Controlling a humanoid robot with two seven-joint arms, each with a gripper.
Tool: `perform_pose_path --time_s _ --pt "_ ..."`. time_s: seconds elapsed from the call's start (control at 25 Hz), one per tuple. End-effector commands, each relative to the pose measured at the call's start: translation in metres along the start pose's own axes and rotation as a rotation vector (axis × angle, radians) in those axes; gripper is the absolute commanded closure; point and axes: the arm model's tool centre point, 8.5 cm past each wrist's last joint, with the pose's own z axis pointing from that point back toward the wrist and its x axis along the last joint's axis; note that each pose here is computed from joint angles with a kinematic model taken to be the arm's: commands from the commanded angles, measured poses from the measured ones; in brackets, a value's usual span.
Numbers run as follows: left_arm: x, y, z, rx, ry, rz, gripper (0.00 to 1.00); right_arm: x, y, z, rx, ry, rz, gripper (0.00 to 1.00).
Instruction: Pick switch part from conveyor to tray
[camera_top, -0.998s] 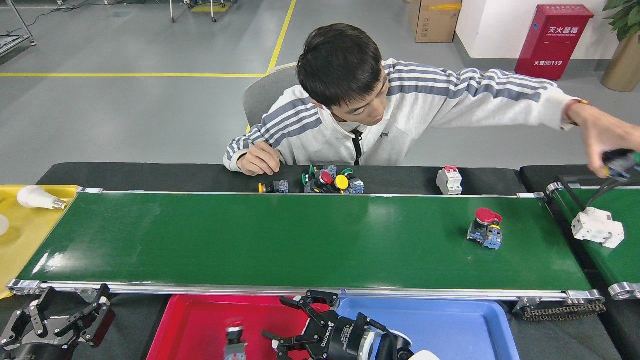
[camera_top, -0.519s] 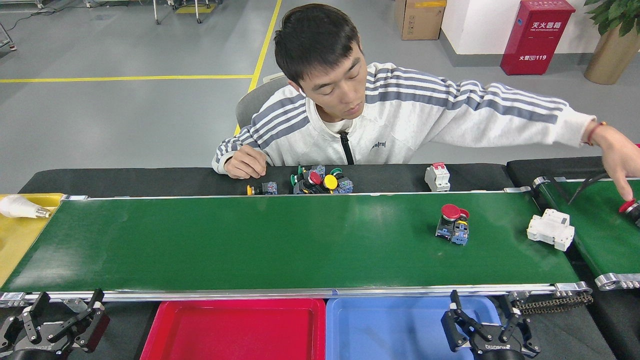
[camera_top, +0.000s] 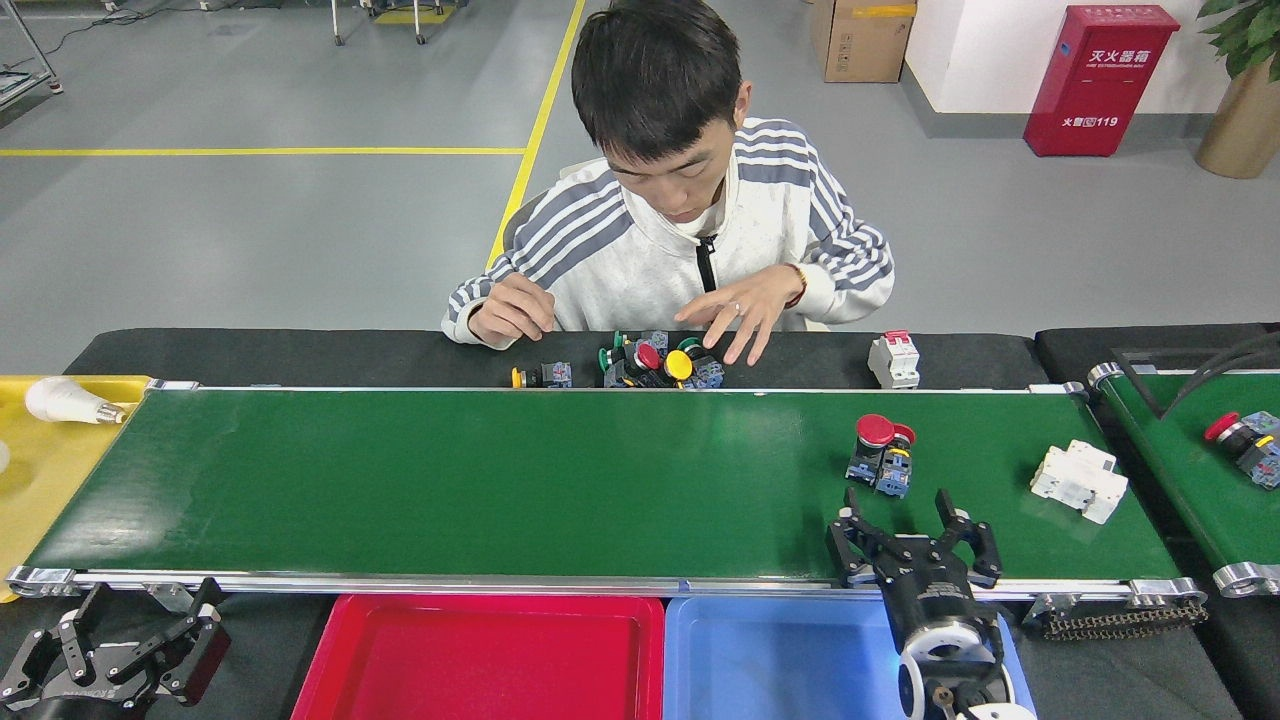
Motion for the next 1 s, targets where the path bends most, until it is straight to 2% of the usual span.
perform_pose_path --time_s 0.0,0.24,0.4,0.6,0.84,0.88,0.96 --pt "-0.003 0.011 -0.004 0.028 -0.004 -0.019 0.0 0.002 -0.008 -0.007 -0.009 -0.009 0.015 0.0" --pt "-0.004 0.009 -0.004 0.022 -0.002 -0.019 0.0 0.018 -0.006 -0.023 0.02 -0.044 0.029 0.0" --pt "-0.007 0.02 -0.011 0.048 -0.001 -0.03 0.0 0.045 0.002 -0.036 0.063 -0.082 0.029 0.0" --pt "-0.003 0.02 -0.014 0.046 -0.01 -0.029 0.0 0.059 -0.008 -0.057 0.074 -0.091 0.023 0.0" --pt "0.005 0.009 -0.017 0.015 -0.036 -0.02 0.0 0.064 -0.014 -0.066 0.077 -0.093 0.023 0.01" --pt "0.006 0.009 -0.018 0.014 -0.04 -0.021 0.0 0.067 -0.013 -0.067 0.081 -0.096 0.022 0.06" --pt "0.009 0.01 -0.019 0.017 -0.048 -0.022 0.0 0.071 -0.011 -0.066 0.087 -0.111 0.021 0.35"
